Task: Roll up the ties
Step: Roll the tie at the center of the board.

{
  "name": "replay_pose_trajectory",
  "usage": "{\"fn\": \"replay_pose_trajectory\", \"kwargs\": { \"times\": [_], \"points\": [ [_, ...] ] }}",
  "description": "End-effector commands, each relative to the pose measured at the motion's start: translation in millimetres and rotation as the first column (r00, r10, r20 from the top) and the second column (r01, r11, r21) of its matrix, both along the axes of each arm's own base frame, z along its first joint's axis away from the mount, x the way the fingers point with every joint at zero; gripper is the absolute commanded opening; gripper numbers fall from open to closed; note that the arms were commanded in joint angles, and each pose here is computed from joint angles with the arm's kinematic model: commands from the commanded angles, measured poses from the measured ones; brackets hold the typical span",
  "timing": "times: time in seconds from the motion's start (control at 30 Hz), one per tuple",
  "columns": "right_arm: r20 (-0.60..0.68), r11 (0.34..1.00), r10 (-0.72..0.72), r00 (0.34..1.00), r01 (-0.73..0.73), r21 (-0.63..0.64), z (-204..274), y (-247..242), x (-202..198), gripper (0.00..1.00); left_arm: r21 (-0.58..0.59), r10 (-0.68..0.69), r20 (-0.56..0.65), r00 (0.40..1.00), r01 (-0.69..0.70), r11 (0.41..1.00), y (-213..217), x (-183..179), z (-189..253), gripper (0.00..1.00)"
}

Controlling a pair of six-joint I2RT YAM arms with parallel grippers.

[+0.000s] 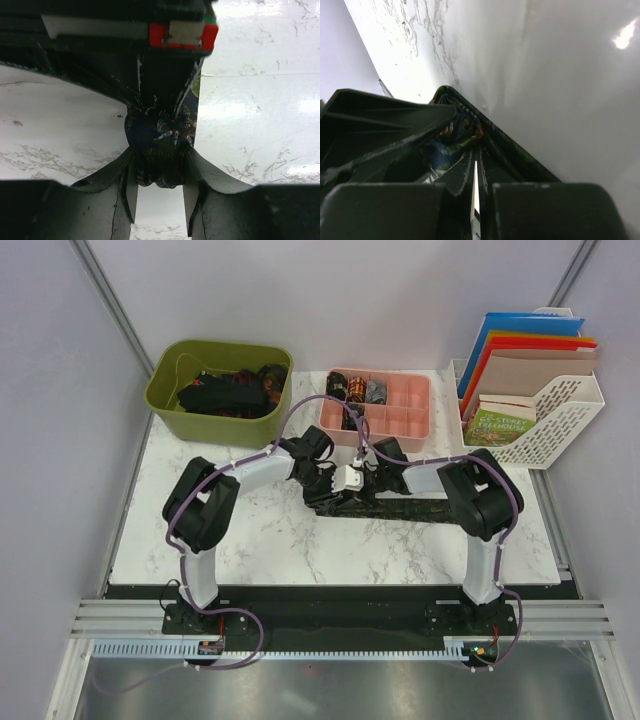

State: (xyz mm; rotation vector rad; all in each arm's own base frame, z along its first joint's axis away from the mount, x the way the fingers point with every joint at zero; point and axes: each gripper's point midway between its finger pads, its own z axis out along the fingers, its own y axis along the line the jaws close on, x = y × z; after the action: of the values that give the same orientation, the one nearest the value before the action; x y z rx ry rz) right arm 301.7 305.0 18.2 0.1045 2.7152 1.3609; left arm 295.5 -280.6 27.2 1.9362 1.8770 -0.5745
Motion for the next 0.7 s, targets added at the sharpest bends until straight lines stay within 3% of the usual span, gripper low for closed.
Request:
{"fn": "replay_pose_trajectory", "kwargs": {
  "times": [0.0,0.27,0.4,0.67],
  "points": [
    [0.054,0.998,-0.024,0.998,0.02,0.059,33,-10,7,0.13,0.109,-0.033,-0.063,0.997,0.039,0.993,17,-18,-34,0.3],
    [0.062,0.996,-0.012,0.998,0.007,0.087,50,-20,3,0.29,0.138,-0.038,-0.069,0.997,0.047,0.989,21,-17,-40,0.29],
    [0.061,0.996,-0.029,0.998,0.024,0.088,51,-21,6,0.52,0.135,-0.043,-0.067,0.997,0.052,0.989,20,-16,-39,0.3],
    [0.002,0.994,-0.048,0.999,0.048,0.096,32,-10,1,0.48,0.131,-0.044,-0.058,0.997,0.052,0.99,17,-13,-38,0.3]
  ]
}}
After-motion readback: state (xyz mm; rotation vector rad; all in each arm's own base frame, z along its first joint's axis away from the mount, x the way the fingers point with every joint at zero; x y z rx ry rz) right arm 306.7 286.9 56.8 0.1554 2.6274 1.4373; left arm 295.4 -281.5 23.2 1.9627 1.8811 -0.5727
